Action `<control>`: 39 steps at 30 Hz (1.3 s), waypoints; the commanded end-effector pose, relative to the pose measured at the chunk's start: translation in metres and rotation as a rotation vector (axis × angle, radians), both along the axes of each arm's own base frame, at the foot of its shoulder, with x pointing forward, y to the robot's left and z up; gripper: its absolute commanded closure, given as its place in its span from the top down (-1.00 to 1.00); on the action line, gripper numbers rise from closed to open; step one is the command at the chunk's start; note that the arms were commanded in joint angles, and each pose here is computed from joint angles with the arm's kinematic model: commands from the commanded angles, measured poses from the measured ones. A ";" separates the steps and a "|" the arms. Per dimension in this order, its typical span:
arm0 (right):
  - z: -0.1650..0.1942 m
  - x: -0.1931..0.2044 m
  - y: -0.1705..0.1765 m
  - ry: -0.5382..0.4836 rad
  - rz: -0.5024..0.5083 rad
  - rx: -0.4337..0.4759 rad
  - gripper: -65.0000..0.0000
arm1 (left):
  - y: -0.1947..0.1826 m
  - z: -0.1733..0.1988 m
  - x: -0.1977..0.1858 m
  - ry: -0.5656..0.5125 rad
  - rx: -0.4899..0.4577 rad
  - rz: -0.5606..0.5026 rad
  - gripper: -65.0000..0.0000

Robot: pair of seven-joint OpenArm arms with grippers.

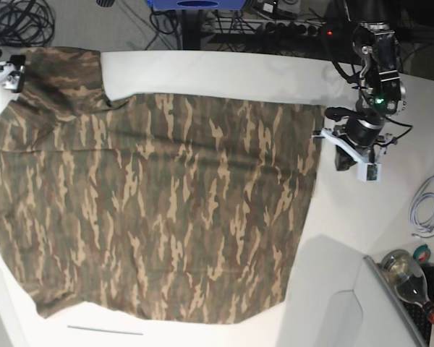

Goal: Layout the t-shirt on the table in an organized manner, then fold the t-shirt properly
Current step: 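Pull the shirt corner outward with the right gripper to smooth it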

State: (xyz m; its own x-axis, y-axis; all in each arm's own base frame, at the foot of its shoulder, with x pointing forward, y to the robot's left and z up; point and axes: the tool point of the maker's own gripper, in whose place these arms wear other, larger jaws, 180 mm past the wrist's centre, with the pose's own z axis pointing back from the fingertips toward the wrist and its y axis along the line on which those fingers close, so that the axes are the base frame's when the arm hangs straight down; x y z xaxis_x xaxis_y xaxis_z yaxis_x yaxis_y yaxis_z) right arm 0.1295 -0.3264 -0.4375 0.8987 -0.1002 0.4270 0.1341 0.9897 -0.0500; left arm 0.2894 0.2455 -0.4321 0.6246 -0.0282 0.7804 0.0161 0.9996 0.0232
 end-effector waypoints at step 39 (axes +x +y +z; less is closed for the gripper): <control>-0.045 -0.020 0.026 0.048 0.036 0.079 -0.95 | 0.014 0.006 0.002 -0.016 0.017 0.006 -1.00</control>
